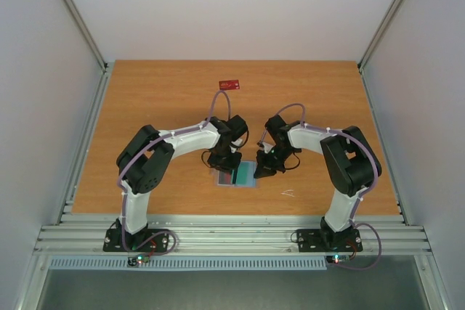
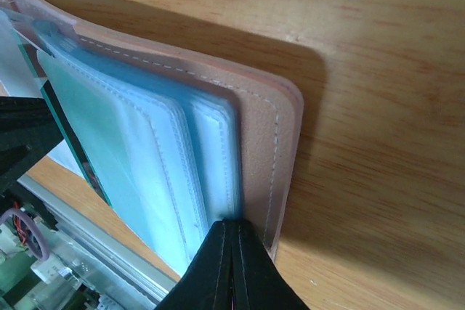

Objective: Put the credit cards into the card holder

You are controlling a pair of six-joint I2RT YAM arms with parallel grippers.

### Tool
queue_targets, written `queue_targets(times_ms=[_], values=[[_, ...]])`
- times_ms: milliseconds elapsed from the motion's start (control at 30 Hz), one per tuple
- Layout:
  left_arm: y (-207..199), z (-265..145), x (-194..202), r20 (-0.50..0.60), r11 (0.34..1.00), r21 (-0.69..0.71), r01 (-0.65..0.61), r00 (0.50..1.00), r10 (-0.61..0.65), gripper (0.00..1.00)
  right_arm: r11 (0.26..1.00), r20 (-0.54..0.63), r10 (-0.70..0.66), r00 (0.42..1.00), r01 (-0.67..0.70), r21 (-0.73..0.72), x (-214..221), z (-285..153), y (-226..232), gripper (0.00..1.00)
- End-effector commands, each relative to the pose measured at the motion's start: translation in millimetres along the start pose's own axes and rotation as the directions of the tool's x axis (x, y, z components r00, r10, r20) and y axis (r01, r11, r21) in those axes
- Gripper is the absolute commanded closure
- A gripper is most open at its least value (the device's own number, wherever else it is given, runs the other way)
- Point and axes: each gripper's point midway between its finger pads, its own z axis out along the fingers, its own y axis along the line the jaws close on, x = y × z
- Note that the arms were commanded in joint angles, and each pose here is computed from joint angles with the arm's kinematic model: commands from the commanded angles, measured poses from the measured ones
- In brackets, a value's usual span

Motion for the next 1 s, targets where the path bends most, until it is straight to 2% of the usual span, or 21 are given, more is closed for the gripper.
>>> queue_targets(times_ms=[0, 733, 967], values=[[-9.4, 7.5, -3.2, -0.012, 0.999, 0.037, -0.007, 1.0, 0.007, 0.94, 0.987, -0.049, 0.03, 0.998, -0.022, 0.162, 10.2, 26.4, -44.3, 0.98], [-38.4, -0.8, -10.3, -0.004, 0.981, 0.188, 0.058, 0.998, -0.058, 0.94, 0.994, -0.061, 0.009, 0.998, -0.002, 0.113, 10.1, 23.8, -32.3, 0.98], [-33.5, -16.0, -6.5, 0.037, 0.985, 0.168, 0.045, 0.998, -0.052, 0.88, 0.994, -0.025, -0.019, 1.0, 0.021, 0.106, 9.0, 7.8, -21.1, 0.96]])
